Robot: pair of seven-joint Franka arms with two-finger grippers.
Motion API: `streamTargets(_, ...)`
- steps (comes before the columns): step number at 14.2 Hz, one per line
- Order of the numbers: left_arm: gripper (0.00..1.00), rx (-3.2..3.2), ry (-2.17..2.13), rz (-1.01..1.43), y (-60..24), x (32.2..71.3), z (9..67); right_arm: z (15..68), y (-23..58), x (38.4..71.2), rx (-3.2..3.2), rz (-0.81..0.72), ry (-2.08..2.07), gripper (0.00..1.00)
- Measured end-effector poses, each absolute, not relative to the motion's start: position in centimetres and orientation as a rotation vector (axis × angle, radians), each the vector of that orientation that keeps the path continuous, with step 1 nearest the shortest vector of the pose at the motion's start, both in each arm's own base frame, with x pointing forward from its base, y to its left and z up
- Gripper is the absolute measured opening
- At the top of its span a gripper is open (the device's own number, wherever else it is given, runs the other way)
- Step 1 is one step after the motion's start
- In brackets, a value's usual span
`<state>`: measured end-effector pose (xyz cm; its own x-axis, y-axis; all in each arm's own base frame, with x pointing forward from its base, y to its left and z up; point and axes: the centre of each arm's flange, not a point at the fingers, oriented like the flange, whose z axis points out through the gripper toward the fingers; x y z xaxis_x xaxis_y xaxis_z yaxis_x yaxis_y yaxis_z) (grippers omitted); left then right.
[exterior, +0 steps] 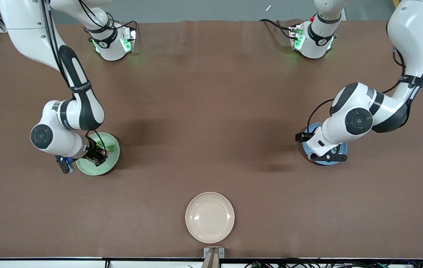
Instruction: Sort upper and lower case letters into plates
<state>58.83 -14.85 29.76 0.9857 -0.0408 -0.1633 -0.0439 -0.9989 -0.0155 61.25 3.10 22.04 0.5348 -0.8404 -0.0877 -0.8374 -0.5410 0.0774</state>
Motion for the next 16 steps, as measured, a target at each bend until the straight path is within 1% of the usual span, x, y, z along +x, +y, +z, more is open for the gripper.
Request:
streamTargets(4,0.97,-3.103,0.034,0.262,-16.9,58.9,30.9,20.1,2.1,61.5,2.722,-0.17,-1.495,0.36)
streamTargets(9,0.96,-3.078,-0.067,0.227,-18.6,58.5,32.4,19.1,2.3,61.9,2.724,-0.162,-1.489,0.36)
streamTargets(10,0.96,-3.065,-0.087,0.194,-18.4,58.6,33.3,19.0,2.3,61.9,2.724,-0.162,-1.488,0.4)
streamTargets(11,0.97,-3.059,-0.101,0.159,-18.2,58.7,34.4,19.0,2.3,62.0,2.726,-0.16,-1.488,0.4)
streamTargets(12,0.97,-3.062,-0.113,0.125,-17.9,59.0,35.6,19.1,2.4,62.1,2.728,-0.157,-1.487,0.44)
streamTargets(14,0.99,-3.084,-0.148,0.052,-16.6,59.7,38.5,19.5,2.6,62.3,2.738,-0.181,-1.456,0.63)
streamTargets(15,0.99,-3.099,-0.173,0.011,-15.7,60.0,40.3,20.0,2.9,62.4,2.758,-0.229,-1.386,0.72)
streamTargets(16,0.99,-3.116,-0.189,-0.033,-14.5,60.1,42.3,20.8,3.2,62.6,2.793,-0.297,-1.277,0.83)
